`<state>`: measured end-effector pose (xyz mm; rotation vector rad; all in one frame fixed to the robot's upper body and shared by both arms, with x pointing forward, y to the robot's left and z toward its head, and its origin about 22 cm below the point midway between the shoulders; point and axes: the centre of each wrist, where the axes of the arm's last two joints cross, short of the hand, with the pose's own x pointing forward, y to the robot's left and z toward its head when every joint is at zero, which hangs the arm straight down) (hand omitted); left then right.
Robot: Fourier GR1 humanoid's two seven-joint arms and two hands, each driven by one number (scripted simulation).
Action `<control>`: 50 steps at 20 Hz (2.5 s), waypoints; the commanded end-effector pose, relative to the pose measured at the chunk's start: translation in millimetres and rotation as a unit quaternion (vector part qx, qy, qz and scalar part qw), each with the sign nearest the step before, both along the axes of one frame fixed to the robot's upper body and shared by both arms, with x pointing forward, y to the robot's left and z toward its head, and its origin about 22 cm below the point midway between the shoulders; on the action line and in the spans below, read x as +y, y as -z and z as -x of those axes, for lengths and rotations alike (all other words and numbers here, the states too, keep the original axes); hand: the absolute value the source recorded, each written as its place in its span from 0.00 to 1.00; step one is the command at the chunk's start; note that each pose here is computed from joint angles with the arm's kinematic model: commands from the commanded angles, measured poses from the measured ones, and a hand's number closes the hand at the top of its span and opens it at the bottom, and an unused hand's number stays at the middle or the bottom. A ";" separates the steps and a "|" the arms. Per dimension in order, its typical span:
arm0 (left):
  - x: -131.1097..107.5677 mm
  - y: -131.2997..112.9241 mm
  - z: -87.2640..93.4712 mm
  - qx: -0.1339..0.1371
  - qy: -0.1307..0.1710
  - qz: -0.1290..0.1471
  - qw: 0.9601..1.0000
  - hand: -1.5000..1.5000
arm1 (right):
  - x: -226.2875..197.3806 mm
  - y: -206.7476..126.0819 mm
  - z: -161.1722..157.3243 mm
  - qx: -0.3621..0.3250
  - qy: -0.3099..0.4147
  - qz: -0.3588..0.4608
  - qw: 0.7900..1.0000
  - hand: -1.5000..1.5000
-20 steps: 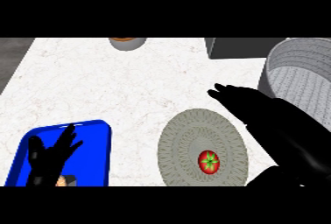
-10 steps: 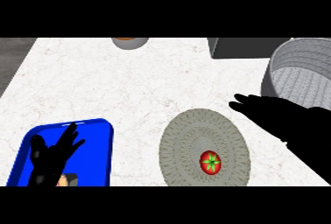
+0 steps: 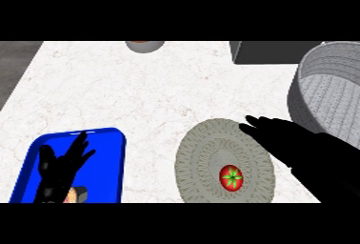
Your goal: Pick the tomato from the placemat and place it in the basket
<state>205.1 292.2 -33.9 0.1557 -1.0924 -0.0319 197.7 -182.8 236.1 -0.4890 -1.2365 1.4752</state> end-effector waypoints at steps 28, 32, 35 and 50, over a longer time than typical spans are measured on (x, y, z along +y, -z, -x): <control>8.6 11.8 6.3 0.044 -0.004 0.006 0.999 0.50 | 27.8 142.3 -10.8 0.009 0.046 0.032 0.998 0.00; 8.7 7.9 14.1 0.038 0.001 -0.005 0.999 0.50 | 38.0 171.8 -22.8 0.010 0.041 0.038 0.998 0.00; -4.0 6.6 5.3 0.040 -0.003 0.004 0.999 0.50 | 41.6 169.9 -22.5 0.005 0.033 0.036 0.999 0.00; 9.0 11.4 0.5 0.042 -0.005 0.011 0.999 0.50 | 38.7 205.6 -21.6 0.048 0.045 0.090 0.994 0.00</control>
